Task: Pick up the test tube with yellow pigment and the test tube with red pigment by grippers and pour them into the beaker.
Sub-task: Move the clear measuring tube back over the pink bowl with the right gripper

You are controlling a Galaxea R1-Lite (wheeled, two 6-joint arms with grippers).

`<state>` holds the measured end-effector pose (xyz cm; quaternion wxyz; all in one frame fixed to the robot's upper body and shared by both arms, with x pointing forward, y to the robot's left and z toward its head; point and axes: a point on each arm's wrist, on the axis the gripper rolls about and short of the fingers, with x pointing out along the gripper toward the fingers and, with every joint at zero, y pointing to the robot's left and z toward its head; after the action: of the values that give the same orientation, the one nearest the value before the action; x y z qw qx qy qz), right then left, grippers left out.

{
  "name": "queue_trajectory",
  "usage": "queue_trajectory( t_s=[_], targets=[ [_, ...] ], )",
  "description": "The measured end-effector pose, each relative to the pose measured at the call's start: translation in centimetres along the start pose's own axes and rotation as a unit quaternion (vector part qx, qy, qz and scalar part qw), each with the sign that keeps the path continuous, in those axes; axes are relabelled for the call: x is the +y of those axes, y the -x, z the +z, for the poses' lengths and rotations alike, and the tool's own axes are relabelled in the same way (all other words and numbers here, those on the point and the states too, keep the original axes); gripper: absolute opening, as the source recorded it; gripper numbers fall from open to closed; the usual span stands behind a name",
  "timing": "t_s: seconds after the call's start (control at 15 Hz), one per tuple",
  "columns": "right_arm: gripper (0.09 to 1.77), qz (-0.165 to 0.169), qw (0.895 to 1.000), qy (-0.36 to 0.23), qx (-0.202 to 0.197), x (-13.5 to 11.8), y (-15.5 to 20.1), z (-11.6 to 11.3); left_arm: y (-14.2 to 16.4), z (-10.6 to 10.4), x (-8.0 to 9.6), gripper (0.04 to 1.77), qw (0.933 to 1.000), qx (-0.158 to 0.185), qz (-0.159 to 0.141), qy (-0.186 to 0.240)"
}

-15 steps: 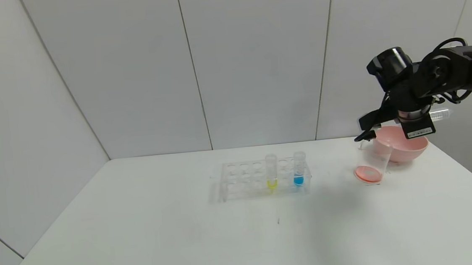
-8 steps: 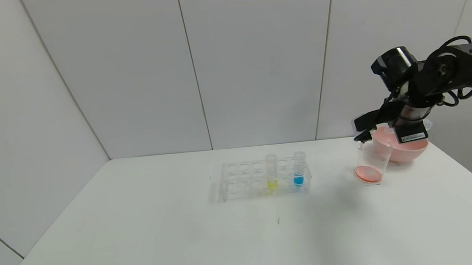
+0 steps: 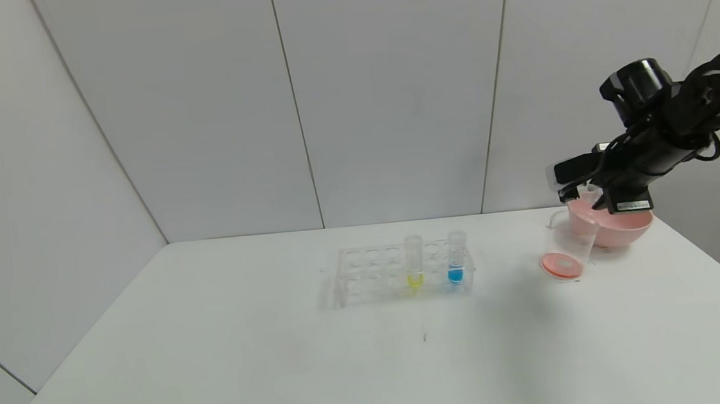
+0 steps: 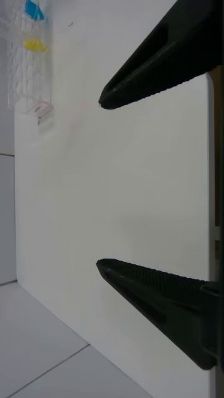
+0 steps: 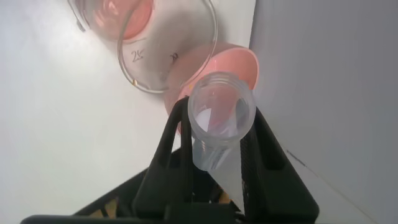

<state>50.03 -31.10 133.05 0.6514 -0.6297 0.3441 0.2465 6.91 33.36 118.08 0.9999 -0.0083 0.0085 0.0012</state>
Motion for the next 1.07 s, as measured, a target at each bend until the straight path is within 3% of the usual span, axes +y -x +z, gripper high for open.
queue_trajectory(
  t_s=[0.27,0.47,0.53,0.67,0.87,1.07],
  targets=[
    [0.5,-0.001,0.995,-0.05,-0.082,-0.5,0.5,-1.3,0.0,0.0,0.0,1.72,1.0,0.0,0.0,0.0],
    [0.5,0.013,0.98,-0.15,-0.131,-0.6,1.4,-1.4,0.0,0.0,0.0,1.72,1.0,0.0,0.0,0.0],
    [0.5,0.023,0.969,-0.19,-0.159,-0.6,1.9,-1.3,0.0,0.0,0.0,1.72,1.0,0.0,0.0,0.0],
    [0.5,0.052,0.934,-0.27,-0.227,-0.8,2.8,-0.9,0.0,0.0,0.0,1.72,1.0,0.0,0.0,0.0],
    [0.5,0.026,0.888,-0.355,-0.292,-2.4,3.9,-0.5,0.0,0.0,0.0,1.72,1.0,0.0,0.0,0.0],
    [0.5,0.017,0.829,-0.456,-0.323,-3.5,4.7,-0.5,0.0,0.0,0.0,1.72,1.0,0.0,0.0,0.0]
  ],
)
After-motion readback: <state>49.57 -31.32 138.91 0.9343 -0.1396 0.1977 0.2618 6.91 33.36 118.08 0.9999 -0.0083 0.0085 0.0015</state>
